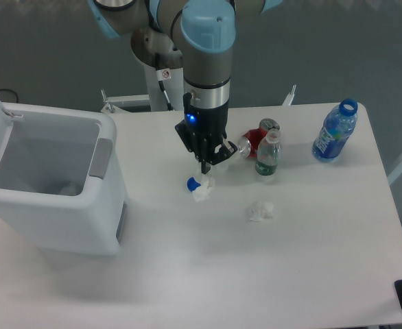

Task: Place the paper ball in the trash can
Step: 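Lower the gripper onto the crumpled white paper ball and close it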

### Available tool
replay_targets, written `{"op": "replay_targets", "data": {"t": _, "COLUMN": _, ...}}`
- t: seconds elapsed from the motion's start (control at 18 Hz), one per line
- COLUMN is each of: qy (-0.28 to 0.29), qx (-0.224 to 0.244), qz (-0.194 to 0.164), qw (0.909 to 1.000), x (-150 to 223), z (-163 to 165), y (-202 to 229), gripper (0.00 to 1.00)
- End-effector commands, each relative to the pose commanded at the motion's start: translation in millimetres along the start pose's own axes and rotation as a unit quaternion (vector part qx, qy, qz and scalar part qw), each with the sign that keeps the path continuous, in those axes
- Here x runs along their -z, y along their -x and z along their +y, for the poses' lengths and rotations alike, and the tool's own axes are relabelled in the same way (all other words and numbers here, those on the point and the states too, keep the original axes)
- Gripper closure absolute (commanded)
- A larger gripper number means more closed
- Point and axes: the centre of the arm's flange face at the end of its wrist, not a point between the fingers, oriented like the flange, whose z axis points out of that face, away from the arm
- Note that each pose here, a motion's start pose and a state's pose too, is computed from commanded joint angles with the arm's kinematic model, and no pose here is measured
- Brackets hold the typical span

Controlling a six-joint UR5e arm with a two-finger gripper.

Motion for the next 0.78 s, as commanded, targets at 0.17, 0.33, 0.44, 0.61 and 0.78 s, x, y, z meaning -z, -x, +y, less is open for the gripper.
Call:
{"op": "replay_targets", "data": {"t": 0.17, "qy": -0.001, "qx": 0.012, "qz": -0.001, "qw": 0.9999, "x": 1.1, "z": -2.8, "y": -0.3, "gripper": 1.00}}
{"op": "replay_targets", "data": {"t": 0.33, "qy": -0.004, "qx": 0.015, "qz": -0.005, "qw": 0.9999, "x": 4.4, "z": -5.2, "y": 1.7, "gripper": 1.00}}
{"op": "replay_targets", "data": {"t": 0.44, "qy": -0.008, "qx": 0.030, "qz": -0.011, "qw": 0.9994, "x": 11.5, "z": -6.8, "y": 4.4, "gripper": 1.00}}
{"op": "replay_targets", "data": {"t": 0.61, "qy": -0.024, "qx": 0.069, "qz": -0.009, "qw": 0.9973, "x": 18.6, "z": -12.1, "y": 4.7, "gripper": 1.00}}
{"op": "replay_targets", "data": {"t": 0.78, "qy": -0.046, "qx": 0.116, "qz": -0.013, "qw": 0.9921, "x": 38.7, "z": -19.2, "y": 1.0, "gripper": 1.00}}
